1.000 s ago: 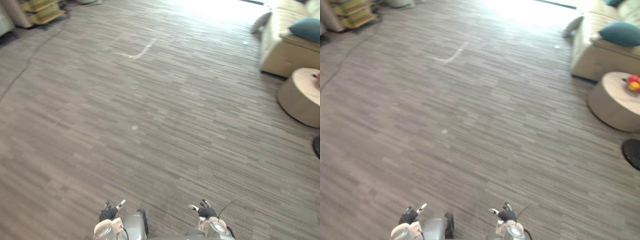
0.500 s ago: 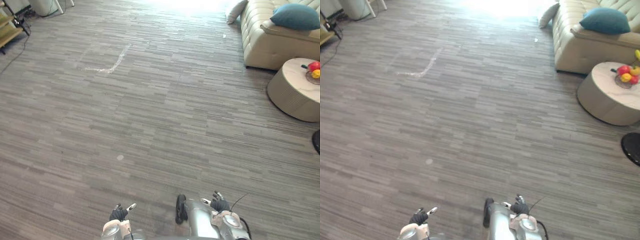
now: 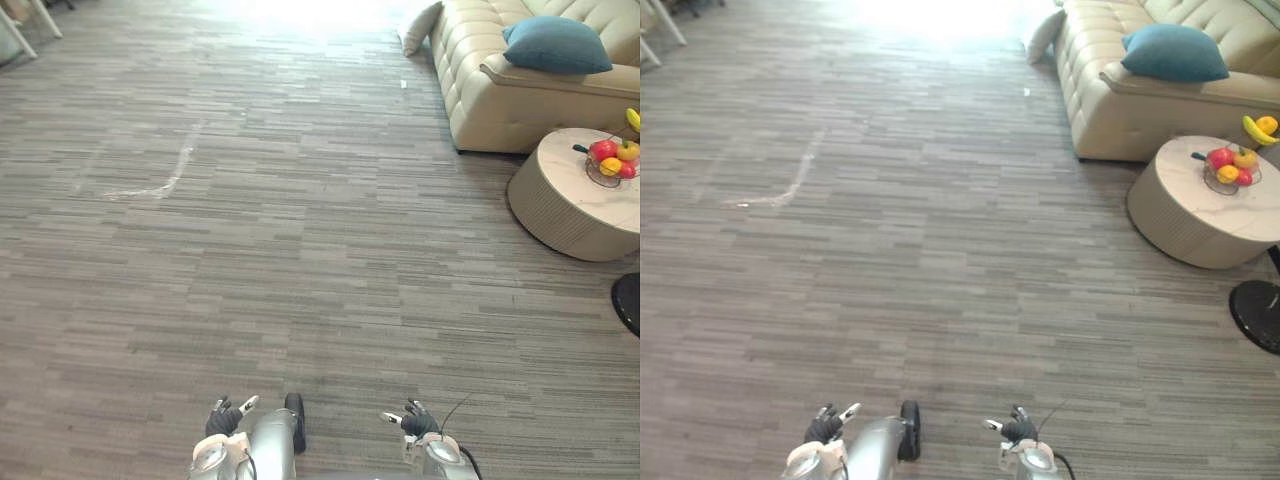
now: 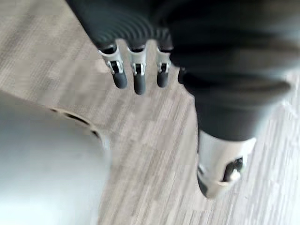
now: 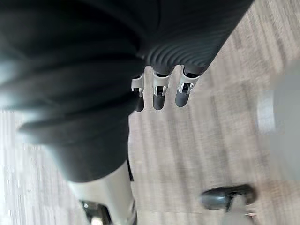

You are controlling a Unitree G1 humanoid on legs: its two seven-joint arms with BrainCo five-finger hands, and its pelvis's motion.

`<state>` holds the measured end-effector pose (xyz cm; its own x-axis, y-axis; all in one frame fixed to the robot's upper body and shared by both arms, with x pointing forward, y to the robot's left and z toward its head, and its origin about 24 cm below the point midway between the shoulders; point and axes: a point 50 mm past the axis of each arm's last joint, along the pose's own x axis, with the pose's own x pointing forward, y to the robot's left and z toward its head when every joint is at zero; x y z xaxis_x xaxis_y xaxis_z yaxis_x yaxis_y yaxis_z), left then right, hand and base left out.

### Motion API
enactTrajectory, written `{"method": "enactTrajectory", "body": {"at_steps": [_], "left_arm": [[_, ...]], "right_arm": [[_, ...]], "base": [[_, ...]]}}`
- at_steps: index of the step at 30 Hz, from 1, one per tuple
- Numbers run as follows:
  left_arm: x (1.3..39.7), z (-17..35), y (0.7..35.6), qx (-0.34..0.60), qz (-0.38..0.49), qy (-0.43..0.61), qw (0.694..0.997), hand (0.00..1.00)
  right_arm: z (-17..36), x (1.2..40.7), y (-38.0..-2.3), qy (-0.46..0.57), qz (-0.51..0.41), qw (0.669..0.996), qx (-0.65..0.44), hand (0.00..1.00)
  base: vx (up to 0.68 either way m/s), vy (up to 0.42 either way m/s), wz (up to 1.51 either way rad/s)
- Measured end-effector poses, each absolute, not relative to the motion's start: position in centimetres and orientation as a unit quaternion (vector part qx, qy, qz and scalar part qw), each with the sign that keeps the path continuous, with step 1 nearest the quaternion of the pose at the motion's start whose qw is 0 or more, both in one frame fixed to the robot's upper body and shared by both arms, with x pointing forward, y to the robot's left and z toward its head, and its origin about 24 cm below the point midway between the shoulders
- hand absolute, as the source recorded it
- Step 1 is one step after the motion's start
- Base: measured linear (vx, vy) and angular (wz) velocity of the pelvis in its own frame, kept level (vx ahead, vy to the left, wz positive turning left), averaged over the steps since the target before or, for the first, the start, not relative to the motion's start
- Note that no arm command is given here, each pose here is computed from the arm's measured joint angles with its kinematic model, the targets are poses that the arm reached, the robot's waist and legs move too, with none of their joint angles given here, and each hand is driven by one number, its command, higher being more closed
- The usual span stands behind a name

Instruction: Pick up cushions and gather them together orderly.

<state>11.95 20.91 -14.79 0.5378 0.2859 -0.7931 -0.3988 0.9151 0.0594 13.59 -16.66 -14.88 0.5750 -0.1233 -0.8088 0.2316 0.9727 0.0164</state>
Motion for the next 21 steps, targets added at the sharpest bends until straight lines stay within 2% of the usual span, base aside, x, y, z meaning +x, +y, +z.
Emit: {"method": "enactTrajectory", "body": {"at_steps": [6,10,13,16,21], "left_arm": [[10.9,-15.5,20.3,-0.061,0.185,0.470,0.861,0.00],[10.7,-15.6,20.4,-0.032,0.158,0.479,0.863,0.00],[10.2,-15.9,18.8,-0.071,0.170,0.484,0.855,0.00],[10.8,-15.7,18.2,-0.097,0.185,0.467,0.859,0.00],[12.7,-14.5,20.0,-0.083,0.192,0.423,0.881,0.00]], "right_arm": [[-13.7,15.3,-17.6,0.405,-0.099,0.908,0.052,0.00],[-13.9,14.6,-18.7,0.414,-0.115,0.901,0.050,0.00],[-13.5,15.3,-19.2,0.404,-0.113,0.907,0.037,0.00],[-13.0,15.8,-20.0,0.395,-0.106,0.913,0.011,0.00],[-14.0,15.4,-17.6,0.424,-0.089,0.901,0.030,0.00]], "base": [[0.59,0.093,0.09],[0.70,-0.114,0.71],[0.77,-0.199,0.34],[0.79,-0.107,-0.09],[0.68,-0.028,-0.33]]}}
